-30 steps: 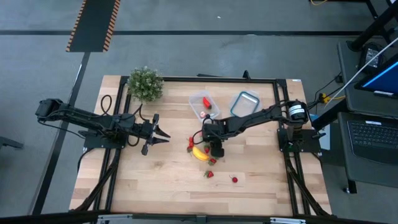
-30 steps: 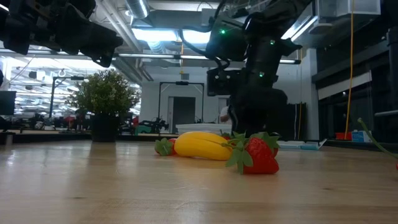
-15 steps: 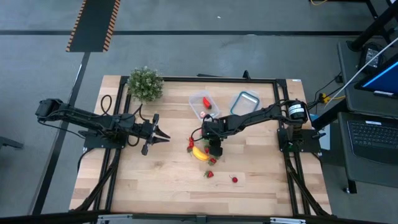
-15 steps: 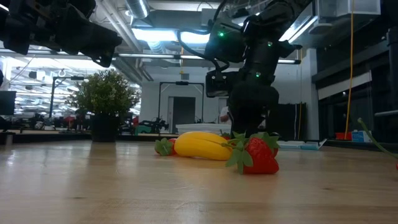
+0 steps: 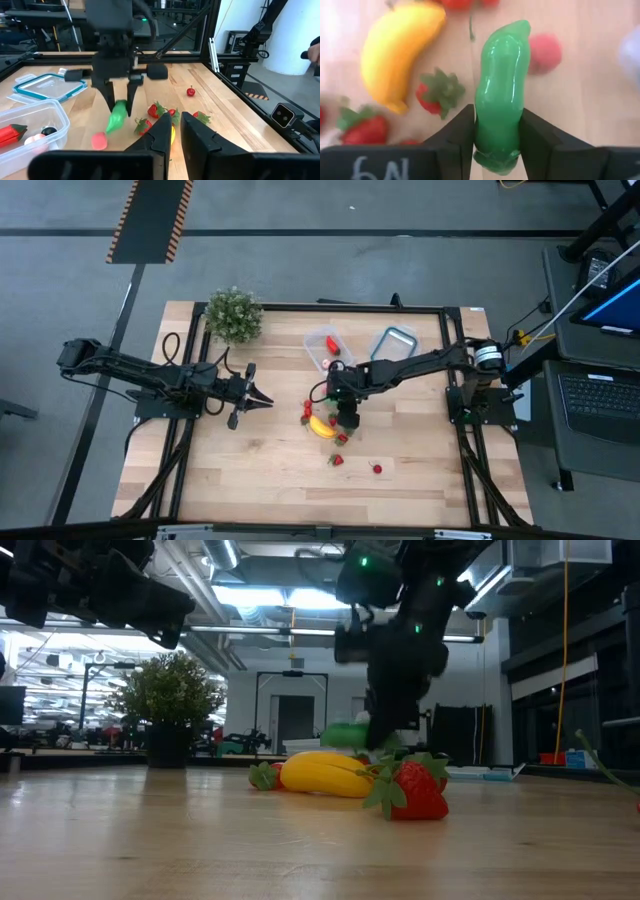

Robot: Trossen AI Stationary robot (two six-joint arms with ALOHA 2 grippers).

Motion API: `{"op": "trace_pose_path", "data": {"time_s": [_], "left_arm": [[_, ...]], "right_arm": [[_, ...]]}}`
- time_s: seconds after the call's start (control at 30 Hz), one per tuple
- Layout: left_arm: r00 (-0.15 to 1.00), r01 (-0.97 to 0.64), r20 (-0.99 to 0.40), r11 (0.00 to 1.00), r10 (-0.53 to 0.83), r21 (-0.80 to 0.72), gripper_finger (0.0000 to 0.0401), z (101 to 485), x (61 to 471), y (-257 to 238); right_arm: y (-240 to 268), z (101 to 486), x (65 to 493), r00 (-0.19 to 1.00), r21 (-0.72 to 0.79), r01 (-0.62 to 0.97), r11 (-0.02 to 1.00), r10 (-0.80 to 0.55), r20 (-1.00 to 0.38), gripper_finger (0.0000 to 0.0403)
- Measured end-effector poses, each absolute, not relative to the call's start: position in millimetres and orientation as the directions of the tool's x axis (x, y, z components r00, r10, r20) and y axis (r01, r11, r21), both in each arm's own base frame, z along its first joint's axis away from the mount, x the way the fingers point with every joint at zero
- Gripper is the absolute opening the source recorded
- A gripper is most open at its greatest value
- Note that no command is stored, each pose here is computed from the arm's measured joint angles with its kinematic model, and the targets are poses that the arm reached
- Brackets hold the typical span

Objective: Pick and placing Produce into tupperware

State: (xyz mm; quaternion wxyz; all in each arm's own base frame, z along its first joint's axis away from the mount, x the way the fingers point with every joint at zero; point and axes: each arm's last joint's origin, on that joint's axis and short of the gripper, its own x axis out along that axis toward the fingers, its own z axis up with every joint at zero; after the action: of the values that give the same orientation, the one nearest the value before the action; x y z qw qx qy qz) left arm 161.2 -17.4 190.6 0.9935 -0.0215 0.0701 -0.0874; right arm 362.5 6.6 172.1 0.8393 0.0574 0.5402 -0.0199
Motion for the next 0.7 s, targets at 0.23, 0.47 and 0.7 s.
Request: {"op": "trace_pose_path", "data": {"time_s": [0.23, 0.47, 0.7], "left_arm": [[0.975, 0.171, -0.137, 0.984, -0.177, -0.055, 0.0028, 190.4, 161.2, -17.4], [0.975, 0.171, -0.138, 0.984, -0.177, -0.055, 0.0028, 190.4, 161.2, -17.4], [0.973, 0.169, -0.146, 0.984, -0.177, -0.063, 0.0027, 189.6, 161.1, -17.5]], "right_arm": [[13.1, 204.1, 355.7, 0.506, 0.094, 0.083, 0.992, 0.039, -0.862, 0.0121], [27.0, 231.0, 344.8, 0.568, 0.085, 0.052, 0.995, 0.04, -0.822, 0.0121], [42.9, 250.1, 330.6, 0.613, 0.054, 0.057, 0.997, 0.008, -0.79, 0.0121]]}}
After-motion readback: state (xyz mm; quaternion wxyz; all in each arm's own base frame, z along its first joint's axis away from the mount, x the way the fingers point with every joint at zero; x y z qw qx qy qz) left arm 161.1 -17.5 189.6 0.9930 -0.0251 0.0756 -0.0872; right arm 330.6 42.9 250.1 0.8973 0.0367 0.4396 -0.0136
